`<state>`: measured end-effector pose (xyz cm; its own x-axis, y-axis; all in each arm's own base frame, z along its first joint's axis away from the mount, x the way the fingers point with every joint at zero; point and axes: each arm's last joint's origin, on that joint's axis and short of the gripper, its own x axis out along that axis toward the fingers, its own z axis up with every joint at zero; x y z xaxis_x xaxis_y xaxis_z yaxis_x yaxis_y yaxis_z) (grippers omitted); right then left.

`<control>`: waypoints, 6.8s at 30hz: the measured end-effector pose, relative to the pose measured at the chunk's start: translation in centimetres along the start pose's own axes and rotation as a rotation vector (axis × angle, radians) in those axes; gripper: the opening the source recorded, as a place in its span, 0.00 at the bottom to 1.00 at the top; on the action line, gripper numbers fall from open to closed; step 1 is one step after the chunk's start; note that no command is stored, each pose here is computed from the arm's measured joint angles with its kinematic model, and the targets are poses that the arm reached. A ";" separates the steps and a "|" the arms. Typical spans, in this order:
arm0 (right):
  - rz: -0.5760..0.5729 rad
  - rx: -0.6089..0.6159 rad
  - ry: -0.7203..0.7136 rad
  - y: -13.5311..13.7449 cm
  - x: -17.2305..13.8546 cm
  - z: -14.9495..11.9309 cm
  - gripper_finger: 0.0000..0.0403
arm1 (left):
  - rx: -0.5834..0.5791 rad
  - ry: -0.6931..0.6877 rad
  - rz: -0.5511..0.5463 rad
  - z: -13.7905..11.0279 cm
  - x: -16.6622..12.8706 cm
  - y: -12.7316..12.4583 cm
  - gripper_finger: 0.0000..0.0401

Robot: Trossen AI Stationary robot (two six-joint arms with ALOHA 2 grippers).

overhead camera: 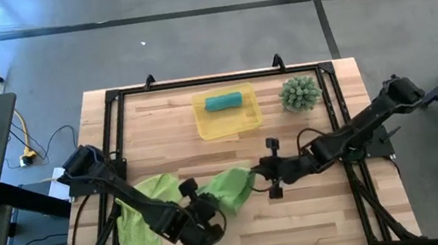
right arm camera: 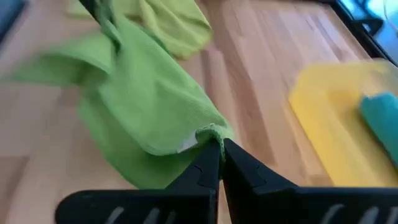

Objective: Roll microfiber towels into tight, uniform cylinder then place into a basket
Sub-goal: Fold the green microfiber cloth

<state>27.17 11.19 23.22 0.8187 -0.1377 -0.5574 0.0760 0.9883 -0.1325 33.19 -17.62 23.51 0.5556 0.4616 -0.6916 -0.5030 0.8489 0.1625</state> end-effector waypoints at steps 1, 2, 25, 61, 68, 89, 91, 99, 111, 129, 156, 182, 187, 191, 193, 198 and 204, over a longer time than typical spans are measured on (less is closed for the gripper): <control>0.014 0.006 -0.029 0.2 0.2 -0.5 0.00 | -0.031 -0.010 -0.003 -0.5 0.2 -0.2 0.00; 0.026 0.015 -0.051 0.4 0.3 -1.0 0.00 | -0.062 -0.020 -0.008 -0.9 0.4 -0.3 0.00; 0.099 0.112 -0.057 0.8 0.9 -6.8 0.00 | -0.486 -0.014 -0.310 -6.0 5.3 -1.0 0.17; 0.094 0.114 -0.059 0.8 0.9 -6.8 0.00 | 0.048 0.055 -0.510 -4.6 7.0 -0.2 0.14; 0.084 0.039 -0.074 0.8 0.9 -6.6 0.00 | -0.096 0.041 -0.476 -4.3 6.5 -0.2 0.02; -0.353 -0.360 0.060 -1.8 -5.5 2.9 0.00 | -0.190 -0.463 -0.051 0.0 -6.3 7.2 0.00; -0.383 -0.350 0.061 -2.5 -7.0 3.8 0.00 | -0.192 -0.499 0.015 0.0 -6.6 7.7 0.00; -0.428 -0.488 0.077 -5.7 -11.1 4.9 0.00 | -0.141 -0.582 0.294 1.6 -5.7 9.6 0.00; -0.715 -0.574 0.036 -10.3 -13.7 7.1 0.00 | -0.169 -0.597 0.460 7.2 -4.8 15.8 0.00; 0.042 -0.084 -0.008 -4.6 -9.7 1.1 0.00 | -0.104 -0.429 -0.257 2.6 -4.1 7.6 0.00; 0.521 0.150 0.034 2.2 -3.5 -10.5 0.00 | -0.335 -0.188 -0.408 -4.8 1.4 -1.5 0.00; -0.433 -0.395 -0.406 -3.9 -9.9 3.7 0.00 | -0.078 -0.650 0.331 0.4 -6.2 6.5 0.00; -0.607 -0.363 -0.367 -7.3 -12.2 7.4 0.00 | -0.090 -0.660 0.478 2.4 -8.3 10.3 0.00; -0.655 -0.321 -0.362 -9.3 -13.9 9.7 0.00 | -0.180 -0.666 0.476 3.8 -9.4 13.0 0.00; -0.581 -0.221 -0.409 -9.7 -14.7 10.4 0.00 | -0.264 -0.679 0.348 4.2 -9.7 13.7 0.00; -0.056 -0.224 -0.406 -8.6 -14.8 10.2 0.00 | -0.176 -0.648 -0.027 4.6 -10.0 13.2 0.00; -0.462 -0.042 -0.301 -9.8 -13.9 9.9 0.00 | -0.307 -0.706 0.273 5.1 -10.3 13.9 0.00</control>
<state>20.65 4.05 40.40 0.8325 -0.5256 -0.1754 0.4484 0.8250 -0.3440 23.79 -9.25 36.47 0.6216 0.7827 -0.0323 -0.7833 0.6216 -0.0099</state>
